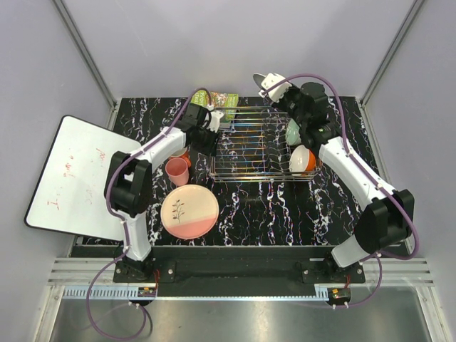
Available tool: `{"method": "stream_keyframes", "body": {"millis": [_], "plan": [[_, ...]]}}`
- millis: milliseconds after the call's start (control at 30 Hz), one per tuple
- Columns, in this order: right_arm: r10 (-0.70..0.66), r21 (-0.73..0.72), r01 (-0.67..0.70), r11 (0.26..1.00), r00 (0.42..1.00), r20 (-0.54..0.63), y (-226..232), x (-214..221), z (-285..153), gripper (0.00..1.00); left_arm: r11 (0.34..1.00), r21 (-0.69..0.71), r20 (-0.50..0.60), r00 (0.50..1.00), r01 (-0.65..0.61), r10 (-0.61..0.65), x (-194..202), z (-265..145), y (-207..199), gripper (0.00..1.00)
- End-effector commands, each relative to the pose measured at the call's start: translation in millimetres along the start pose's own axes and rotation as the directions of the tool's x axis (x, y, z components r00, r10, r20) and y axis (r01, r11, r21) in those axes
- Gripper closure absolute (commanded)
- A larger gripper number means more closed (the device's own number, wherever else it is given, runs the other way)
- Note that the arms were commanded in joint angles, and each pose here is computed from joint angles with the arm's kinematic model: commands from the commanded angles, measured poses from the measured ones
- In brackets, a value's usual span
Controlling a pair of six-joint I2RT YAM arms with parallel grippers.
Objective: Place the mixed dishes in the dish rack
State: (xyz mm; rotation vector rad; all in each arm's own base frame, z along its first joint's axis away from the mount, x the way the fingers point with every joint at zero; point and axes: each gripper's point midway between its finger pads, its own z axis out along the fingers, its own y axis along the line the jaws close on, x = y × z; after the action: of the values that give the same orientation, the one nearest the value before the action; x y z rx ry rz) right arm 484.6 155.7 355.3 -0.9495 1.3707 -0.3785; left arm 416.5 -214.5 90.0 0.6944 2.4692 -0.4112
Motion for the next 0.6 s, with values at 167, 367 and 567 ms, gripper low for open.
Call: {"method": "stream_keyframes", "body": {"millis": [167, 367, 567], "plan": [[-0.045, 0.172, 0.018, 0.985, 0.986, 0.159, -61, -52, -27, 1.0, 0.986, 0.04, 0.022, 0.987, -0.163, 0.162, 6, -25, -24, 0.81], [-0.056, 0.12, 0.038, 0.992, 0.987, 0.148, -46, -44, -39, 1.0, 0.982, 0.062, 0.034, 0.984, -0.179, 0.178, 9, -34, -31, 0.85], [-0.091, 0.085, 0.08, 0.993, 0.988, 0.125, -35, -35, -56, 1.0, 0.979, 0.062, 0.033, 0.981, -0.193, 0.192, 9, -35, -32, 0.86]]}}
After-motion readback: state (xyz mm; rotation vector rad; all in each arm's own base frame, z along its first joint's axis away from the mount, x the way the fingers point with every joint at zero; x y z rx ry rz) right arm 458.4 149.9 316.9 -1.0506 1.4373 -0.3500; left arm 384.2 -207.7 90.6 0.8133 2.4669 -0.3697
